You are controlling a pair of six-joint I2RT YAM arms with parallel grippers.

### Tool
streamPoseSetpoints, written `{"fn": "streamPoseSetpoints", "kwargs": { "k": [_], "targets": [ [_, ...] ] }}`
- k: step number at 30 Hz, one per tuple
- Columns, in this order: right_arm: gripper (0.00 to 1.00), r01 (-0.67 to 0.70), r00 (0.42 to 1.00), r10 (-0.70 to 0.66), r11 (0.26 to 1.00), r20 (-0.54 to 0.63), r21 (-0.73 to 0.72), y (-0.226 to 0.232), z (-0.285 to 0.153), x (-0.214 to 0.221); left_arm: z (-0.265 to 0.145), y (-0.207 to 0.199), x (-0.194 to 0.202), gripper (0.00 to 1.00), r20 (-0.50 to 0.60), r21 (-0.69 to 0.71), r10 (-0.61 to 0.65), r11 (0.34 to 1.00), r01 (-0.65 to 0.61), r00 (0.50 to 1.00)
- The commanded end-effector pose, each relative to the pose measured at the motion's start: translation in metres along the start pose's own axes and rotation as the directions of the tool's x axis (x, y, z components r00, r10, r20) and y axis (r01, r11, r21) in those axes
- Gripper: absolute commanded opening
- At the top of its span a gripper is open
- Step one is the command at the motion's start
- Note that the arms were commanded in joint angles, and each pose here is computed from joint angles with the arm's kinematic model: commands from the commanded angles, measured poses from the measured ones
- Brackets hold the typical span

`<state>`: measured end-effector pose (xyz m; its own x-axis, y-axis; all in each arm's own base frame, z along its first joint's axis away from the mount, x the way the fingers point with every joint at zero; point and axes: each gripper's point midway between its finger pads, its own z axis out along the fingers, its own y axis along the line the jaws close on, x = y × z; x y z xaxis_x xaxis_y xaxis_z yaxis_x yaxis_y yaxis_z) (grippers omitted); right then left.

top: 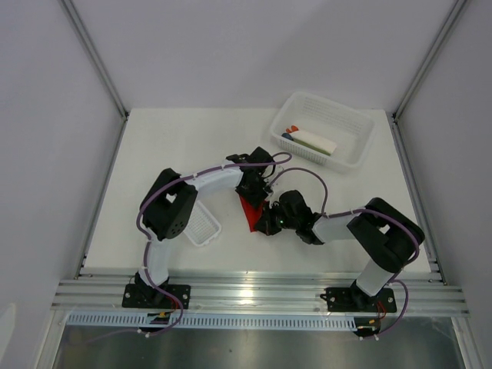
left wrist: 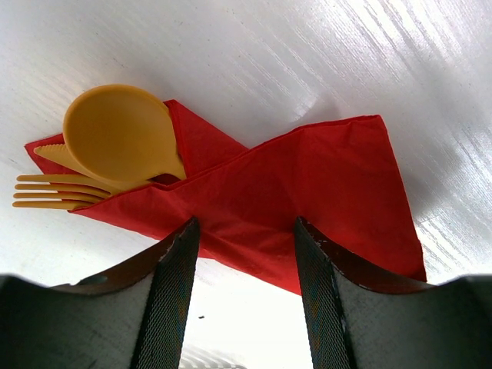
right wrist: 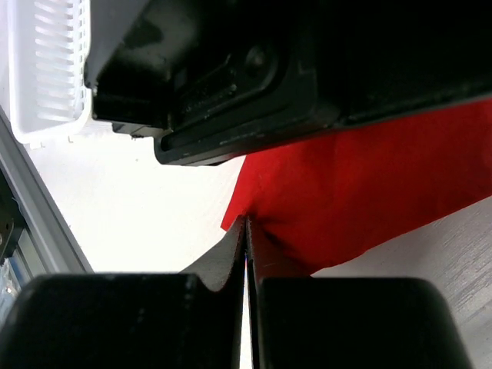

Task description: Place the utensils on the paper napkin and roll it up

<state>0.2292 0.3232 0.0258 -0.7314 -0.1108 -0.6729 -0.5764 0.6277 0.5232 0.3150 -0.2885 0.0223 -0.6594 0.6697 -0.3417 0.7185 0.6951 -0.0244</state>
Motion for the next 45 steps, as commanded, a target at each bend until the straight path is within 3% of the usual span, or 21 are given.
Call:
{"fn": "streamPoseSetpoints", "kwargs": {
  "k": [1, 9, 13, 17, 20, 35, 39, 43, 45],
  "targets": [
    [0.00, 0.046, 0.999, -0.046, 0.999, 0.010, 0.022, -0.004, 0.003, -0.003, 0.001, -0.002, 0.000, 0.57, -0.016, 0.014, 0.008, 1.000, -0.007, 1.000],
    [0.00, 0.066, 0.997, -0.065, 0.997, -0.035, 0.034, 0.003, -0.006, 0.013, 0.003, 0.000, 0.001, 0.57, -0.021, 0.005, 0.014, 1.000, -0.013, 1.000],
    [0.00, 0.085, 0.995, -0.085, 0.996, 0.043, -0.009, 0.028, -0.020, -0.021, 0.002, -0.001, -0.001, 0.57, -0.014, 0.011, 0.015, 1.000, -0.015, 1.000],
    [0.00, 0.148, 0.981, -0.153, 0.988, 0.120, 0.045, 0.033, -0.030, -0.058, 0.000, -0.001, -0.001, 0.57, -0.012, 0.014, 0.019, 1.000, -0.018, 1.000],
    [0.00, 0.159, 0.981, -0.166, 0.985, 0.097, 0.072, 0.026, -0.022, -0.058, -0.001, -0.001, -0.001, 0.57, -0.011, 0.015, 0.020, 1.000, -0.020, 1.000],
    [0.00, 0.054, 0.998, -0.048, 0.978, -0.037, 0.204, -0.024, -0.014, 0.000, -0.002, -0.001, -0.002, 0.58, -0.006, 0.017, 0.026, 1.000, -0.026, 1.000],
    [0.00, 0.004, 1.000, 0.001, 0.979, -0.024, 0.204, -0.014, -0.027, -0.007, -0.003, -0.001, -0.004, 0.58, -0.001, 0.016, 0.031, 0.999, -0.031, 1.000],
    [0.00, -0.071, 0.996, 0.060, 0.977, 0.060, 0.200, -0.010, -0.043, -0.034, -0.004, -0.002, -0.004, 0.59, -0.001, 0.018, 0.031, 0.999, -0.031, 1.000],
    [0.09, -0.147, 0.987, 0.132, 0.971, 0.088, 0.191, -0.017, -0.047, -0.044, -0.005, -0.002, -0.004, 0.59, 0.000, 0.019, 0.030, 0.999, -0.030, 1.000]
  ]
}}
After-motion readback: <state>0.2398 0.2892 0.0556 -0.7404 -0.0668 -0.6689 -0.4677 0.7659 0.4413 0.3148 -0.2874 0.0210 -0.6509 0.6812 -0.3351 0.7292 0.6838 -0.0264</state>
